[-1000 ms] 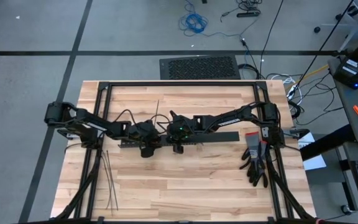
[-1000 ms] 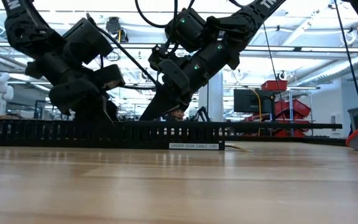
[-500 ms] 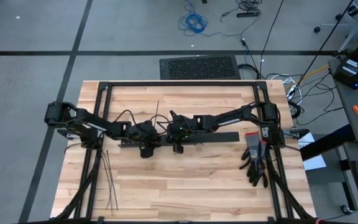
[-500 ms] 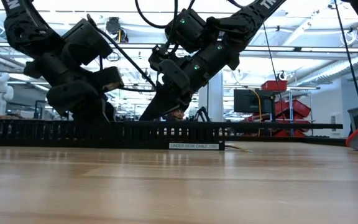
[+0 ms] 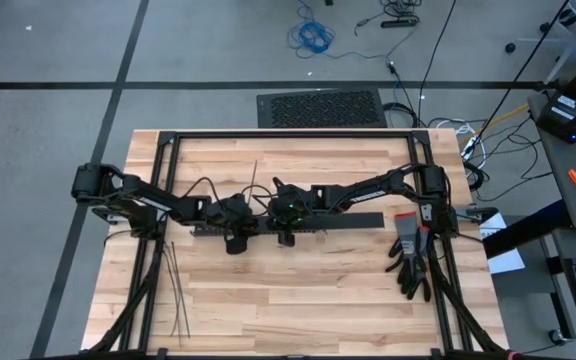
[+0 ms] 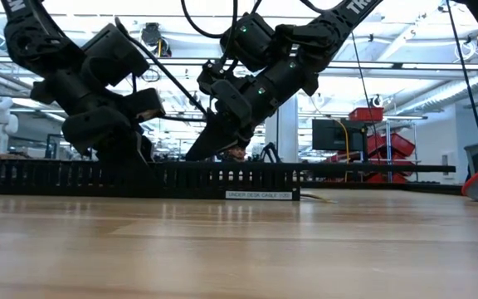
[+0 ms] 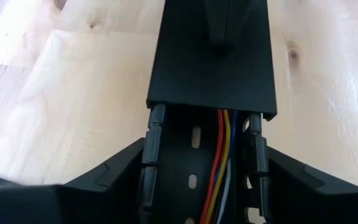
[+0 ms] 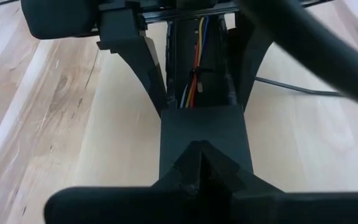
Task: Ziptie cables
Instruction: Close the black cable duct
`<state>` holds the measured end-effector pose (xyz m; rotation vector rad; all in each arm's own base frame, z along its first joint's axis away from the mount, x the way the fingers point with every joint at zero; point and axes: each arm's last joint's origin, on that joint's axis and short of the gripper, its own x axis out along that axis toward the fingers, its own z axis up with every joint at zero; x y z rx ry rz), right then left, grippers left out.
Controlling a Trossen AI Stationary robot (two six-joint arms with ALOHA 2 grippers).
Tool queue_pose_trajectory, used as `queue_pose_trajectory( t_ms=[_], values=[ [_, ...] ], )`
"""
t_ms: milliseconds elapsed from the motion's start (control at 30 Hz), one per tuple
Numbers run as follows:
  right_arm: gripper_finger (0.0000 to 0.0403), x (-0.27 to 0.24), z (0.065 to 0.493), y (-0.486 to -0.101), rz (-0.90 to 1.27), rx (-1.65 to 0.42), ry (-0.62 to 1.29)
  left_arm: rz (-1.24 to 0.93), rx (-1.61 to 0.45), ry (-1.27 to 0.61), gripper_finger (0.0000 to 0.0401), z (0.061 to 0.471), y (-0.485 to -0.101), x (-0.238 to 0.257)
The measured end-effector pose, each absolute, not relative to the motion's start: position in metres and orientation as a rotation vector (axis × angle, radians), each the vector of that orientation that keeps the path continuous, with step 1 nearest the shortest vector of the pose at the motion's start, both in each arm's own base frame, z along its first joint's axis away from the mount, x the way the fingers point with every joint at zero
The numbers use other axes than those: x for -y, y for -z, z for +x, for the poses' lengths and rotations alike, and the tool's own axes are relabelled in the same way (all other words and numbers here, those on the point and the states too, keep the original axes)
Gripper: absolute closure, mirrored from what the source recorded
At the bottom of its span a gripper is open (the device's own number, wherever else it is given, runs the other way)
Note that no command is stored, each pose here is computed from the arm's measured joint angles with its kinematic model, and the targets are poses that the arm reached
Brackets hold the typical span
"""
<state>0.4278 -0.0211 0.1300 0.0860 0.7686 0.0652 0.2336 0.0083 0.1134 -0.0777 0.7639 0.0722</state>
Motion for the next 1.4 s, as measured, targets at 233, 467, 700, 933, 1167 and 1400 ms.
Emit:
queue_pose_trajectory(
  t_ms=[233,467,700,933,1167,1400],
  values=[
    [0.0403,0.022,0.432,-0.126,0.084,-0.733,-0.084,-0.075,-0.754,-0.074,0.0154,0.234,-0.114,-0.006],
    [0.0403,0.029,0.441,-0.115,0.114,-0.719,-0.111,-0.088,-0.753,-0.074,0.0154,0.234,-0.114,-0.004],
    [0.0403,0.030,0.447,-0.117,0.093,-0.696,-0.116,-0.086,-0.749,-0.078,0.0155,0.234,-0.114,-0.003],
    [0.0403,0.033,0.448,-0.112,0.103,-0.690,-0.127,-0.085,-0.752,-0.081,0.0153,0.234,-0.114,-0.003],
    [0.0403,0.037,0.445,-0.119,0.120,-0.704,-0.157,-0.080,-0.763,-0.100,0.0160,0.237,-0.109,-0.003],
    [0.0403,0.041,0.443,-0.118,0.149,-0.737,-0.158,-0.079,-0.763,-0.099,0.0162,0.239,-0.106,-0.003]
  ],
)
